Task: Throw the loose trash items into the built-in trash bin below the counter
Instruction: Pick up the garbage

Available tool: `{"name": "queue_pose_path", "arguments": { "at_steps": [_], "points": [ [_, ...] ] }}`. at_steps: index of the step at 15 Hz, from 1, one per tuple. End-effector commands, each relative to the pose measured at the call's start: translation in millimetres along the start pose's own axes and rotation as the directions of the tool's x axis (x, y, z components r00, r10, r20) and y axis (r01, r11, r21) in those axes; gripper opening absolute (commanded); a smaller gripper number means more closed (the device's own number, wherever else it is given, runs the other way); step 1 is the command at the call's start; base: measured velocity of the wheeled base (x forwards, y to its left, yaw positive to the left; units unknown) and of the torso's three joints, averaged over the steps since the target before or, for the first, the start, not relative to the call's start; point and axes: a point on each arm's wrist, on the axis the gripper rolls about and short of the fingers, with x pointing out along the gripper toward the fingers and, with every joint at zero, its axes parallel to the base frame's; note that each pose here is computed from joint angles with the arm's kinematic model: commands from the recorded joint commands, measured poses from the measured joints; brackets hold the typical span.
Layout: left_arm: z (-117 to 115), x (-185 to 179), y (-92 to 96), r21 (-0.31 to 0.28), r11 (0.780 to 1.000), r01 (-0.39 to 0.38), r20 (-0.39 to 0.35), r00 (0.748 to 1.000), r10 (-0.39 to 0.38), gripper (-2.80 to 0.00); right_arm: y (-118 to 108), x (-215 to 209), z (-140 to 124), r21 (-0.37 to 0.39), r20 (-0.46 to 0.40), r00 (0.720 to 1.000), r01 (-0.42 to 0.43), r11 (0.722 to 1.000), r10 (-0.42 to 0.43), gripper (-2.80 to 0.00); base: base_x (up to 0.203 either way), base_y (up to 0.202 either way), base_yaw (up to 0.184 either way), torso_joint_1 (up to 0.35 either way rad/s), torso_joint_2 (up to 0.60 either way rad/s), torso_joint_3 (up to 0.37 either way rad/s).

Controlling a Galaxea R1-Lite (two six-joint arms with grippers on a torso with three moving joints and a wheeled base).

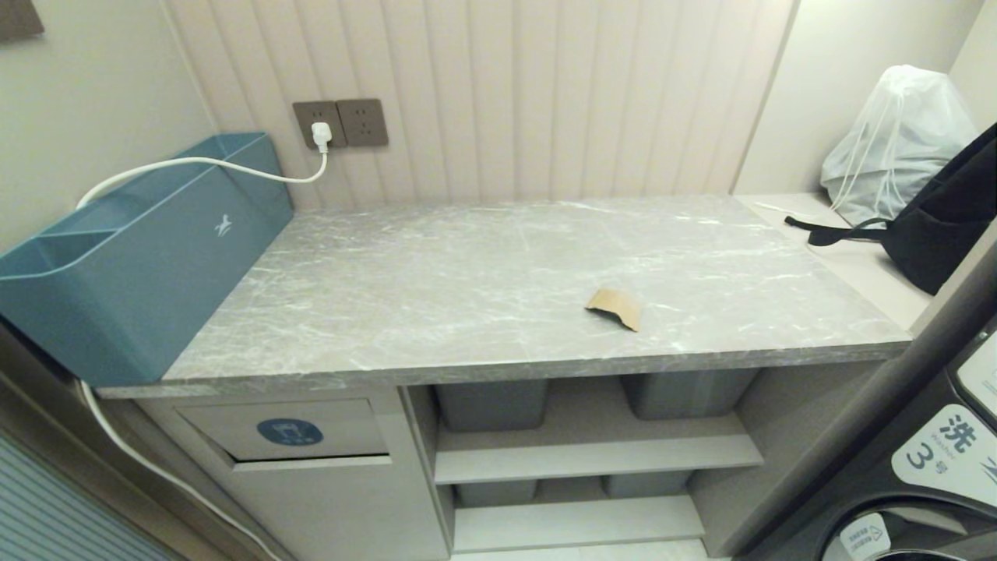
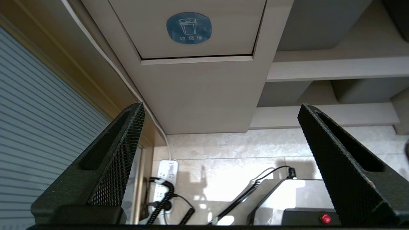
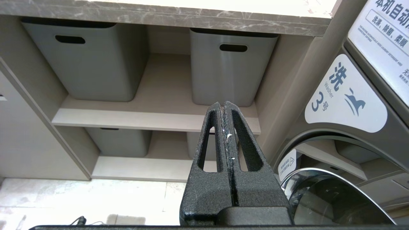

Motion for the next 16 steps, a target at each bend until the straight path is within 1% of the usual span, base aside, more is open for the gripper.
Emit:
{"name": "queue_pose_path", "arguments": {
  "at_steps": [1,11,13,16],
  "points": [
    [-0.7,0.5,-0.1,0.013,1.000,0.002,-0.010,1.000,-0.002,0.00,0.0,-0.1,0.0,0.005,0.001,1.000,0.001,1.000,-0.001,-2.80,0.000,0.000,0.000,0.051,-0.09,-0.048],
    [-0.6,0.5,-0.1,0.018,1.000,0.002,-0.009,1.000,-0.002,0.00,-0.1,-0.1,0.0,0.011,0.001,1.000,0.002,1.000,-0.002,-2.80,0.000,0.000,0.000,0.006,-0.01,-0.004],
    [-0.6,0.5,-0.1,0.018,1.000,0.002,-0.009,1.000,-0.002,0.00,-0.1,-0.1,0.0,0.011,0.001,1.000,0.002,1.000,-0.002,-2.80,0.005,-0.090,0.005,0.005,0.00,0.004],
    [-0.4,0.5,0.0,0.017,1.000,0.002,-0.008,1.000,-0.002,0.00,-0.1,-0.1,0.0,0.012,0.001,1.000,0.002,1.000,-0.002,-2.80,0.000,-0.191,0.001,0.004,0.00,-0.001]
  ]
}}
